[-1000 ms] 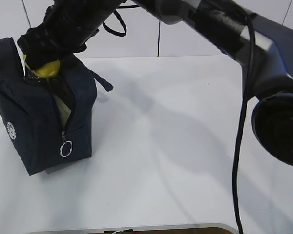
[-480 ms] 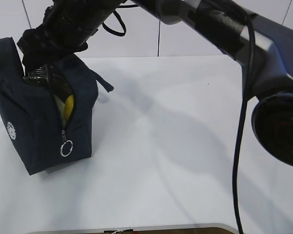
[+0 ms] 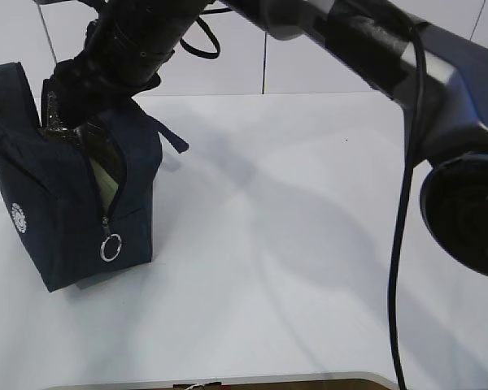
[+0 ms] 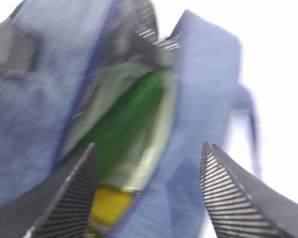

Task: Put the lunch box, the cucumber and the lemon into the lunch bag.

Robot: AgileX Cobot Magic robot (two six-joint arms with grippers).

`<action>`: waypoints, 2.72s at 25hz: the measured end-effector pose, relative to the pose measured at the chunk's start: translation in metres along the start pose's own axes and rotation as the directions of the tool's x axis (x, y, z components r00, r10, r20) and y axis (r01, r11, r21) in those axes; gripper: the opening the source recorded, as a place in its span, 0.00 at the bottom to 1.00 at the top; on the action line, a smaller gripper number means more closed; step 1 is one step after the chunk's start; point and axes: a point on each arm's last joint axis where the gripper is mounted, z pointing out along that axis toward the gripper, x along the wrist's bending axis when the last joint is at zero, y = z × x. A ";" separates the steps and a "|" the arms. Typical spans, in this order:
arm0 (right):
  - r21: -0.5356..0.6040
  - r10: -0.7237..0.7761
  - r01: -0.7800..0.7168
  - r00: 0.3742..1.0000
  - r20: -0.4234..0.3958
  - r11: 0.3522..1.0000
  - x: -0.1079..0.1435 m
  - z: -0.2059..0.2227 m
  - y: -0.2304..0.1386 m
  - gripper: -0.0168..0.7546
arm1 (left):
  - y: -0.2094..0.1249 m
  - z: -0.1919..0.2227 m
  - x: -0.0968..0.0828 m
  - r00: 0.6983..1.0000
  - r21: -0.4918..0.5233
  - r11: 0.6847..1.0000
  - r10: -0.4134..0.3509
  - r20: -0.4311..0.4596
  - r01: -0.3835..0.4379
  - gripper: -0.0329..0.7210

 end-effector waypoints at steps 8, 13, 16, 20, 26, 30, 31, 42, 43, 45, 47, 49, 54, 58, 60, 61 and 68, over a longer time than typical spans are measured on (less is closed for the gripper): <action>-0.026 0.009 -0.007 0.995 0.096 1.000 -0.005 -0.024 0.011 0.69 | 0.000 0.000 0.000 1.000 0.000 1.000 0.002 0.000 -0.002 0.03; 0.010 0.110 -0.114 0.976 0.189 0.993 -0.018 -0.032 0.006 0.69 | 0.000 0.000 0.000 1.000 0.000 1.000 0.002 0.000 -0.002 0.03; 0.012 0.173 -0.179 0.965 0.200 0.984 -0.025 -0.034 0.002 0.69 | 0.000 0.000 0.000 1.000 0.000 1.000 0.002 0.000 -0.002 0.03; 0.000 0.226 -0.230 0.956 0.189 0.973 -0.036 -0.038 0.000 0.69 | 0.000 0.000 0.000 1.000 0.000 1.000 0.002 0.000 -0.002 0.03; -0.017 0.273 -0.273 0.954 0.126 0.962 -0.038 -0.040 0.000 0.60 | 0.000 0.000 0.000 1.000 0.000 1.000 0.004 0.000 -0.004 0.03; -0.029 0.286 -0.285 0.954 0.088 0.958 -0.035 -0.040 0.001 0.56 | 0.000 0.000 0.000 1.000 0.000 1.000 0.004 0.000 -0.004 0.03; -0.035 0.290 -0.288 0.954 0.079 0.957 -0.035 -0.040 0.002 0.56 | 0.000 0.000 0.000 1.000 0.000 1.000 0.004 0.000 -0.004 0.03; -0.009 0.333 -0.333 0.943 0.006 0.943 -0.037 -0.009 -0.007 0.56 | 0.000 0.000 0.000 1.000 0.000 1.000 0.004 0.000 -0.004 0.03; -0.005 0.335 -0.334 0.942 0.005 0.942 -0.037 -0.007 -0.008 0.56 | 0.000 0.000 0.000 1.000 -0.001 1.000 0.004 -0.001 -0.004 0.03; -0.005 0.335 -0.334 0.942 0.005 0.942 -0.037 -0.007 -0.008 0.55 | 0.000 0.000 0.000 1.000 -0.001 1.000 0.004 -0.001 -0.004 0.03; -0.009 0.335 -0.335 0.942 0.003 0.942 -0.037 -0.007 -0.007 0.55 | 0.000 0.000 0.000 1.000 -0.001 1.000 0.004 -0.001 -0.004 0.03; -0.014 0.335 -0.335 0.942 0.004 0.942 -0.037 -0.007 -0.007 0.55 | 0.000 0.000 0.000 1.000 -0.001 1.000 0.004 -0.001 -0.004 0.03; -0.035 0.336 -0.336 0.942 0.005 0.941 -0.038 -0.006 -0.005 0.50 | 0.000 0.000 0.000 1.000 -0.001 1.000 0.004 -0.001 -0.004 0.03; -0.034 0.337 -0.336 0.942 0.005 0.941 -0.038 -0.005 -0.006 0.32 | 0.000 0.000 0.000 1.000 -0.003 1.000 0.004 -0.003 -0.004 0.03; -0.035 0.337 -0.337 0.941 0.006 0.941 -0.039 -0.004 -0.006 0.25 | 0.000 0.000 0.000 1.000 -0.003 1.000 0.004 -0.003 -0.004 0.03; -0.035 0.337 -0.337 0.941 0.006 0.941 -0.039 -0.004 -0.006 0.22 | 0.000 0.000 0.000 1.000 -0.004 1.000 0.004 -0.004 -0.004 0.03; -0.037 0.320 -0.319 0.947 0.013 0.947 -0.040 -0.002 -0.007 0.05 | 0.000 0.000 0.000 1.000 -0.004 1.000 0.004 -0.004 -0.004 0.03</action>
